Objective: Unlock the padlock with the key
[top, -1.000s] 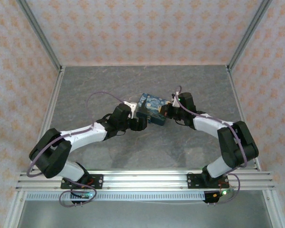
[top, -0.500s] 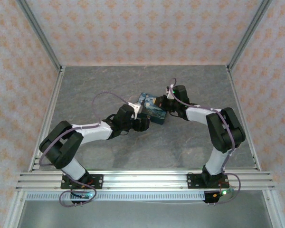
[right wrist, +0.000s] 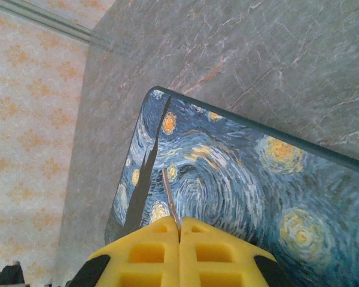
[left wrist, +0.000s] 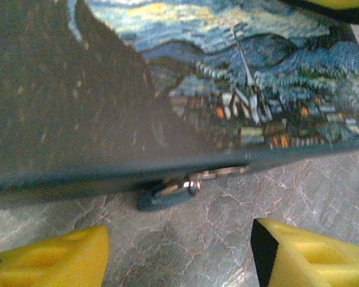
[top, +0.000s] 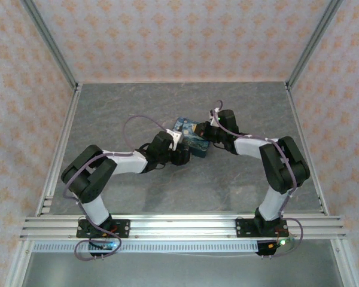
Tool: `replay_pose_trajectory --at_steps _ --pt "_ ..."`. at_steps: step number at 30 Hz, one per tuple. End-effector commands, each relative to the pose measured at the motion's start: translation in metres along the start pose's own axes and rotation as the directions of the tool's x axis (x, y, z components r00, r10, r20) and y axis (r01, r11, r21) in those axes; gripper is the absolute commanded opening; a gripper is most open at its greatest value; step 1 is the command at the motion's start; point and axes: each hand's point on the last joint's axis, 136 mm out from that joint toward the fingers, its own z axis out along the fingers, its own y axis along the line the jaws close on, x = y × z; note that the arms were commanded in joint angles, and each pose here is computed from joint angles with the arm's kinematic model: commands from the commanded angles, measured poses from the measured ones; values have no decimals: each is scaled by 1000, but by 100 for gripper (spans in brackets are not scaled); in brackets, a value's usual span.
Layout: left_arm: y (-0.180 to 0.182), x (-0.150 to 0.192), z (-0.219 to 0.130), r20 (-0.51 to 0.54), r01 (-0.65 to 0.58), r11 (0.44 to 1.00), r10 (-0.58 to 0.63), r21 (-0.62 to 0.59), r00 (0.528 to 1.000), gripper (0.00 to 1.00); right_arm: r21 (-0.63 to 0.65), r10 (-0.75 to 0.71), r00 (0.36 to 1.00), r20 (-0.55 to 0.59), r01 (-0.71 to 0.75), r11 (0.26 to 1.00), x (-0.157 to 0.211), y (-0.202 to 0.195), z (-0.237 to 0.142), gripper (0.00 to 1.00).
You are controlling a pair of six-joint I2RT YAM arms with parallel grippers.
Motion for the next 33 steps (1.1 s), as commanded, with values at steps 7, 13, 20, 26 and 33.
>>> replay_pose_trajectory --at_steps 7,13,20,26,33 --pt "-7 -21 11 61 -86 996 85 10 995 63 80 47 997 -62 -42 996 28 -19 -2 0" --pt "-6 -17 18 47 -85 996 85 11 995 61 79 43 997 -60 -38 996 28 -18 -3 0" --pt "-6 -11 22 32 -89 996 88 9 996 54 79 44 997 -66 -38 996 31 -18 -3 0" --pt "-9 -10 26 34 -78 997 78 15 996 51 79 46 997 -65 -41 996 31 -18 -3 0" --pt "-8 -15 26 52 -57 998 57 4 997 49 75 43 997 -63 -38 996 31 -16 -4 0"
